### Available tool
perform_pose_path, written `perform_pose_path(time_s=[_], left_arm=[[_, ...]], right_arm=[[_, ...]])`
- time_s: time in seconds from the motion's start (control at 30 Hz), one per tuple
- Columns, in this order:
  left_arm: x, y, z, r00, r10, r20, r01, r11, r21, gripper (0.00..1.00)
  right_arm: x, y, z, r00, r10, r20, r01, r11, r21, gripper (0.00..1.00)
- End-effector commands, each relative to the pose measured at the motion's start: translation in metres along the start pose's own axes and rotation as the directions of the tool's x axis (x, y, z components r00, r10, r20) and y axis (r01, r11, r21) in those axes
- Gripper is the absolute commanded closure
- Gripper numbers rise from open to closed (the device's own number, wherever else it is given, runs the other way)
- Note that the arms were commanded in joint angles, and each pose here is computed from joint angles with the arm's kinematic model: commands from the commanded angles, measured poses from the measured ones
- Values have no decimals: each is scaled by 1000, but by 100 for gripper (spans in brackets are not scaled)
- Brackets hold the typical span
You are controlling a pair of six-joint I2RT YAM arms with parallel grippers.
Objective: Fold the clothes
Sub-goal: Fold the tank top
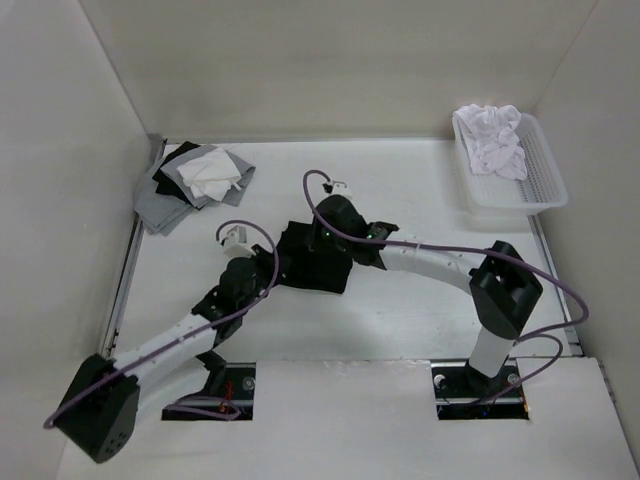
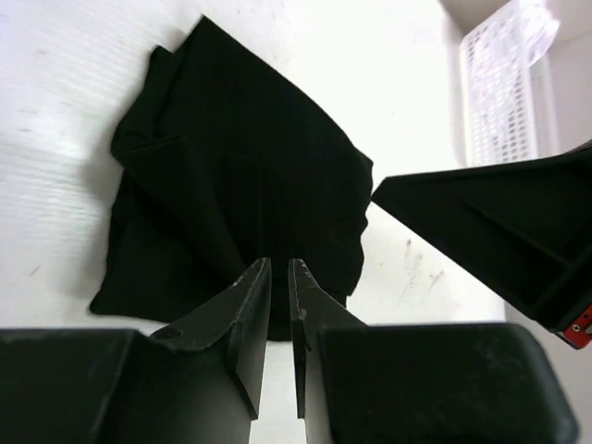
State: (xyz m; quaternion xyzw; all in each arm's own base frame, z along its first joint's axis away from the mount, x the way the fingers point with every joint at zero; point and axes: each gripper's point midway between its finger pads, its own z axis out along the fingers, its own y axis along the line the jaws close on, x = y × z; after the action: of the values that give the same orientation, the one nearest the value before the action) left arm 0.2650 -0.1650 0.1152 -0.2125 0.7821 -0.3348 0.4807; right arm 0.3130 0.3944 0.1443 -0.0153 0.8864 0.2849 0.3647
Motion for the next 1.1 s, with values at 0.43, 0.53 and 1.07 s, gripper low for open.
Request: perform_pose_path(time_s=[0.43, 0.53, 1.07], left_arm=[[-40, -24, -2, 985, -34, 169, 25, 998, 55, 88], [-43, -18, -6, 983, -36, 178, 29, 999, 42, 88], [-59, -24, -12, 977, -23, 214, 13, 999, 50, 88]], right_arm=[[11, -20, 60, 997, 74, -30, -78, 987, -137, 66], [14, -28, 67, 995, 88, -40, -92, 989, -117, 66], [33, 2, 77, 995, 44, -95, -62, 980, -189, 79]])
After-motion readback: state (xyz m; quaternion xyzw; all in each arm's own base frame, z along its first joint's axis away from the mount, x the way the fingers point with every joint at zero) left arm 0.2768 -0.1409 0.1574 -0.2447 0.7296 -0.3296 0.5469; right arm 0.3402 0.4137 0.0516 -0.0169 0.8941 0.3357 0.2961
